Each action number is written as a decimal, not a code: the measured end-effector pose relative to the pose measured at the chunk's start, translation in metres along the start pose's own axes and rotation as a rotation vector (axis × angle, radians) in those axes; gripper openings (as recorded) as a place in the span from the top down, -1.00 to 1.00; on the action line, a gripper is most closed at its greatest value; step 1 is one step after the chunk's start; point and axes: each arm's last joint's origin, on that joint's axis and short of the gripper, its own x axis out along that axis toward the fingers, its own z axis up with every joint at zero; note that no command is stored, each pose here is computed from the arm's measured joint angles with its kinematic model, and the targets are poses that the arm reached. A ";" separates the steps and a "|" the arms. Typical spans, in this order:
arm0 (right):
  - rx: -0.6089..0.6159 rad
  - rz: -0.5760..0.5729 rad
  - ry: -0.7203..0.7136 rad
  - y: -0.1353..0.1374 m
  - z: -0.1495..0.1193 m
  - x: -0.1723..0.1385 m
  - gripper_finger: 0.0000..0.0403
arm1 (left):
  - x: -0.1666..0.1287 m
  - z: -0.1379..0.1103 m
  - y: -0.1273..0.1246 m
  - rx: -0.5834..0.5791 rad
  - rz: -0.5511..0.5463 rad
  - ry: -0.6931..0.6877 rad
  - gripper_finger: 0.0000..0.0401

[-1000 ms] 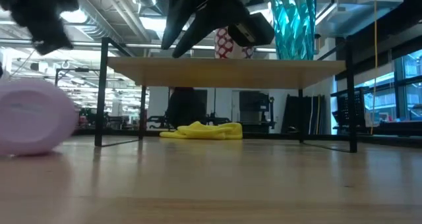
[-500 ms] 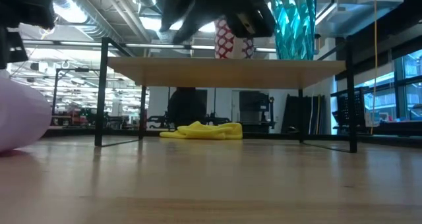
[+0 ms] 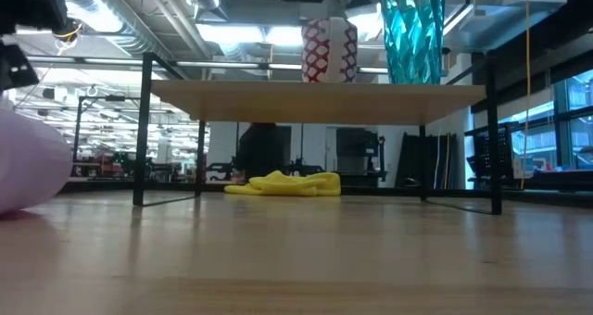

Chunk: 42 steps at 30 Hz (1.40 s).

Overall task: Stack small to large cups/mugs on shelf
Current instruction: Put the pink mug on the shelf

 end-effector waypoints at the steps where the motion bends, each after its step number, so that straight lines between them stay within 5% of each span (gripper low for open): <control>1: -0.013 0.006 -0.007 0.002 0.002 -0.002 0.03 | 0.002 -0.002 0.002 0.006 0.006 0.007 0.50; 9: -0.040 0.018 -0.046 0.013 0.012 -0.021 0.02 | 0.016 -0.008 0.001 0.066 -0.063 -0.013 0.50; 24: 0.037 -0.081 0.077 0.011 -0.010 -0.023 0.02 | 0.009 -0.004 -0.001 0.159 -0.077 -0.052 0.50; 34: 0.056 -0.103 0.071 0.009 -0.010 -0.023 0.02 | 0.001 -0.006 0.012 0.243 0.105 -0.006 0.50; 42: 0.055 -0.107 0.069 0.009 -0.010 -0.023 0.02 | 0.000 -0.004 0.012 0.271 0.112 -0.045 0.50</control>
